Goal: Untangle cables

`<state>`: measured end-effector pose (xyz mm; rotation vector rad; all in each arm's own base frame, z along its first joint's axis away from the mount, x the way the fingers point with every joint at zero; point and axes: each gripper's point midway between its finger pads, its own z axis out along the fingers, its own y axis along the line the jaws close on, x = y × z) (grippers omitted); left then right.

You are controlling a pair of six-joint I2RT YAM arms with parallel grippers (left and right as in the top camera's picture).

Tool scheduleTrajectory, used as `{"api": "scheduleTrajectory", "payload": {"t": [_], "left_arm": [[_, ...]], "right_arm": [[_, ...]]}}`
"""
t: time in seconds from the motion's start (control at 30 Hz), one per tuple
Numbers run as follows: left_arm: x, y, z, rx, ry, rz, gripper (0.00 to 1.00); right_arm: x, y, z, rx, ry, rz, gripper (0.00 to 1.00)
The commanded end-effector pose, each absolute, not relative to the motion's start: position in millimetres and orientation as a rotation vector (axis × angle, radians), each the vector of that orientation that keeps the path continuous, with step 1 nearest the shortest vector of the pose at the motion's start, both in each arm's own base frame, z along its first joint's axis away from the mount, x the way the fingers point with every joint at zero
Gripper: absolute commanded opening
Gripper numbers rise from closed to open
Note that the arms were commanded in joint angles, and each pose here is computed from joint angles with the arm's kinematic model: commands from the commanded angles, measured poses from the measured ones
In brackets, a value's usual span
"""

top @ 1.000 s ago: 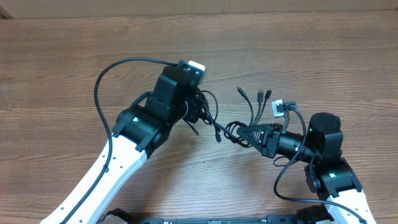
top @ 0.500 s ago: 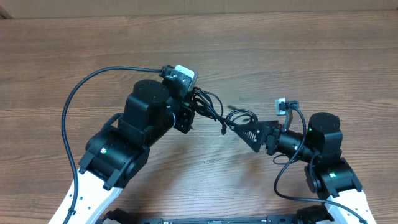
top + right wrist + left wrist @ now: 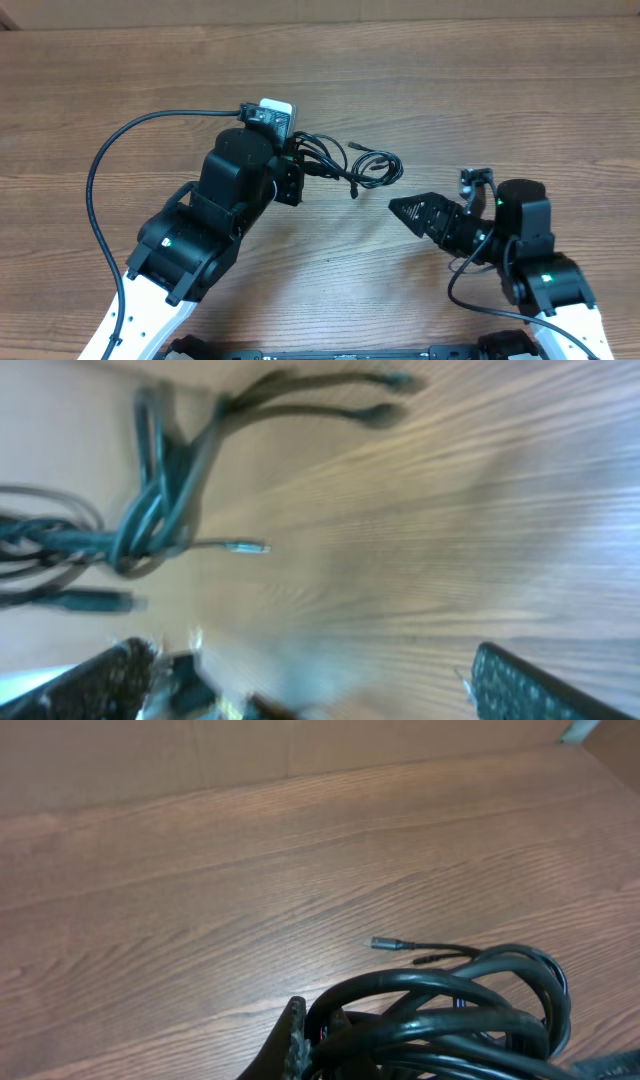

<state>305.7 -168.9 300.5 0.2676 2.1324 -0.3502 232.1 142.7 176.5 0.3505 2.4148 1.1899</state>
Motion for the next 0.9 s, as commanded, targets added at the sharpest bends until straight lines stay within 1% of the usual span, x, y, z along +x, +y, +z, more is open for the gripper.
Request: {"api": "scheduleTrajectory", "payload": {"t": [0.0, 0.2, 0.27, 0.3, 0.33, 0.4, 0.53, 0.67, 0.73, 0.83, 0.87], "left_arm": [[303.3, -168.2, 314.1, 0.159, 2.109, -0.418, 0.04], [282.8, -203.5, 315.1, 0.305, 2.132, -0.662, 0.04], [273.2, -217.0, 319.5, 0.423, 2.104, -0.735, 0.04], [268.4, -222.8, 321.4, 0.471, 2.091, -0.770, 0.04], [262.4, -230.4, 325.6, 0.533, 2.064, -0.818, 0.04], [257.1, -237.0, 330.2, 0.585, 2.035, -0.861, 0.04], [253.4, -240.5, 331.9, 0.650, 2.005, -0.865, 0.04], [260.8, -246.7, 355.4, 0.651, 1.889, -0.883, 0.04], [253.4, -257.5, 366.2, 0.707, 1.829, -0.964, 0.04], [249.0, -266.5, 350.2, 0.719, 1.905, -1.049, 0.04], [249.6, -268.8, 336.2, 0.707, 1.973, -1.071, 0.04]], "right_arm": [[243.6, 119.5, 214.7, 0.332, 2.362, 0.964, 1.00], [223.0, 113.2, 248.4, 0.327, 2.313, 0.951, 1.00], [217.7, 112.3, 258.5, 0.317, 2.286, 0.956, 1.00], [216.5, 112.1, 261.9, 0.313, 2.279, 0.957, 0.95], [216.1, 112.1, 264.0, 0.312, 2.275, 0.958, 0.87], [215.3, 111.9, 262.8, 0.319, 2.281, 0.959, 0.84], [207.7, 110.7, 252.9, 0.344, 2.333, 0.950, 0.84], [204.0, 110.1, 248.6, 0.357, 2.358, 0.947, 0.85], [203.9, 110.1, 248.5, 0.357, 2.358, 0.947, 0.85], [202.5, 109.9, 246.8, 0.362, 2.367, 0.945, 0.85], [201.1, 109.7, 245.3, 0.366, 2.376, 0.944, 0.85]]}}
